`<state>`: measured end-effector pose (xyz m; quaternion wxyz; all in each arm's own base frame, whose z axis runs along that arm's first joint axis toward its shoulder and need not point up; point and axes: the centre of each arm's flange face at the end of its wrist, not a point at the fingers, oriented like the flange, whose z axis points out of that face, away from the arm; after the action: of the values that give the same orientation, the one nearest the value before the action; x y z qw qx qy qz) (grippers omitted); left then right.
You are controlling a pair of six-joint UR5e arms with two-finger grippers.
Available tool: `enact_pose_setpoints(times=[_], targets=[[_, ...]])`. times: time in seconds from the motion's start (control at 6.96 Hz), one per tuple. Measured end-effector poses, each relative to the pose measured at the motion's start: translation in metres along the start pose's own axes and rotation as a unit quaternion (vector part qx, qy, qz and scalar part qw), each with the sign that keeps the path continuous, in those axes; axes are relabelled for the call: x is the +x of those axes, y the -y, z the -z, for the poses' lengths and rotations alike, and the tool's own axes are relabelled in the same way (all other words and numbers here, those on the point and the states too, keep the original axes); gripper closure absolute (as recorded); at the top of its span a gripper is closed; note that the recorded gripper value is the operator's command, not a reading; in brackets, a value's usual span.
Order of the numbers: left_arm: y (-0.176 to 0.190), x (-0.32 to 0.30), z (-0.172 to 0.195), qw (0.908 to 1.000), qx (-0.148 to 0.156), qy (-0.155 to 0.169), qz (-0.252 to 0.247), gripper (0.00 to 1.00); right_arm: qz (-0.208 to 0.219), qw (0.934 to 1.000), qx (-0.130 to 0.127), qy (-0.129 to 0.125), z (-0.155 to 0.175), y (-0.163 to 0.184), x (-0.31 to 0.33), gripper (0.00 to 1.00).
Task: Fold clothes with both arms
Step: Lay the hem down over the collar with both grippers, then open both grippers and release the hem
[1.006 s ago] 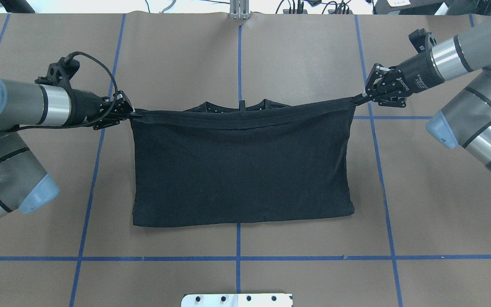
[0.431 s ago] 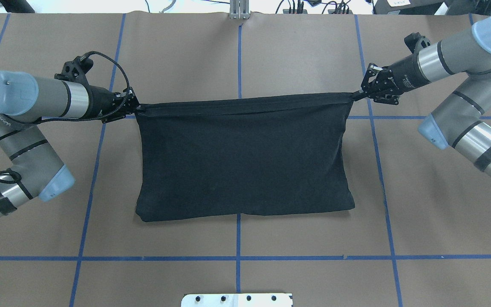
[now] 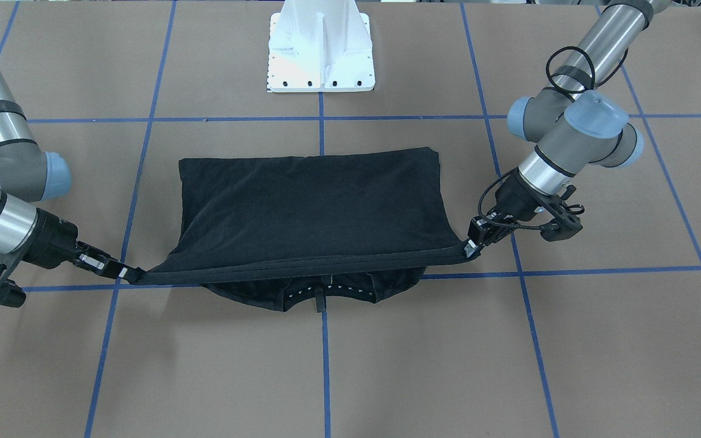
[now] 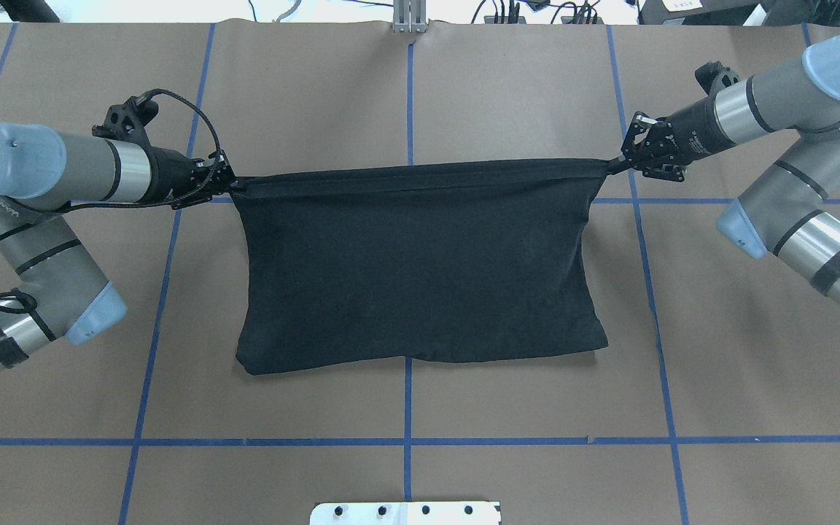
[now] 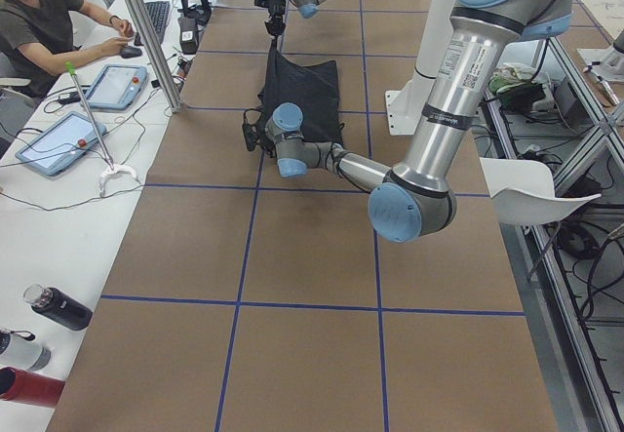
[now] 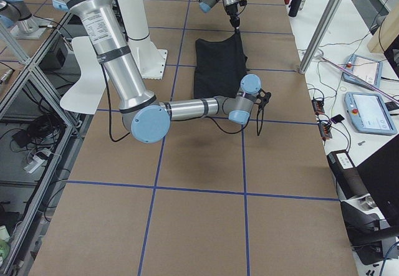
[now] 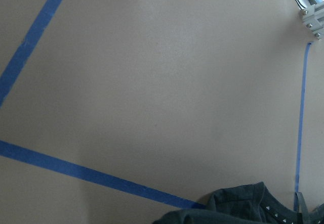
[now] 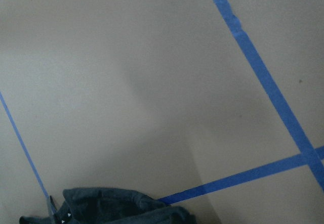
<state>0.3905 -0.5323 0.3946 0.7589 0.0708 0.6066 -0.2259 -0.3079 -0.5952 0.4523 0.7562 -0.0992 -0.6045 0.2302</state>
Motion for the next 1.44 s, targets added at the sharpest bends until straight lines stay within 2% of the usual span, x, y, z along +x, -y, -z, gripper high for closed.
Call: enact_pose_setpoints(times=[0.43, 0.57, 0.72, 1.15, 1.44], targets=[[-0.003, 0.013, 0.002, 0.9999, -0.002, -0.01, -0.001, 1.0, 0.012, 0.9998, -0.006, 0.014, 0.0, -0.01, -0.026, 1.0], [-0.004, 0.018, 0.003, 0.9999, -0.004, -0.014, -0.002, 0.4, 0.02, 0.9996, -0.012, 0.017, -0.004, -0.018, -0.033, 0.91], [-0.005, 0.019, 0.004, 0.9999, -0.005, -0.015, -0.003, 0.0, 0.026, 0.9994, -0.017, 0.017, -0.009, -0.024, -0.035, 0.01], [-0.004, 0.021, 0.007, 0.9998, 0.0, -0.017, -0.003, 0.0, 0.03, 0.9992, -0.02, 0.019, -0.01, -0.028, -0.039, 0.0], [-0.006, 0.026, 0.013, 0.9997, -0.001, -0.023, -0.005, 0.0, 0.038, 0.9986, -0.022, 0.027, 0.001, -0.037, -0.04, 0.0]])
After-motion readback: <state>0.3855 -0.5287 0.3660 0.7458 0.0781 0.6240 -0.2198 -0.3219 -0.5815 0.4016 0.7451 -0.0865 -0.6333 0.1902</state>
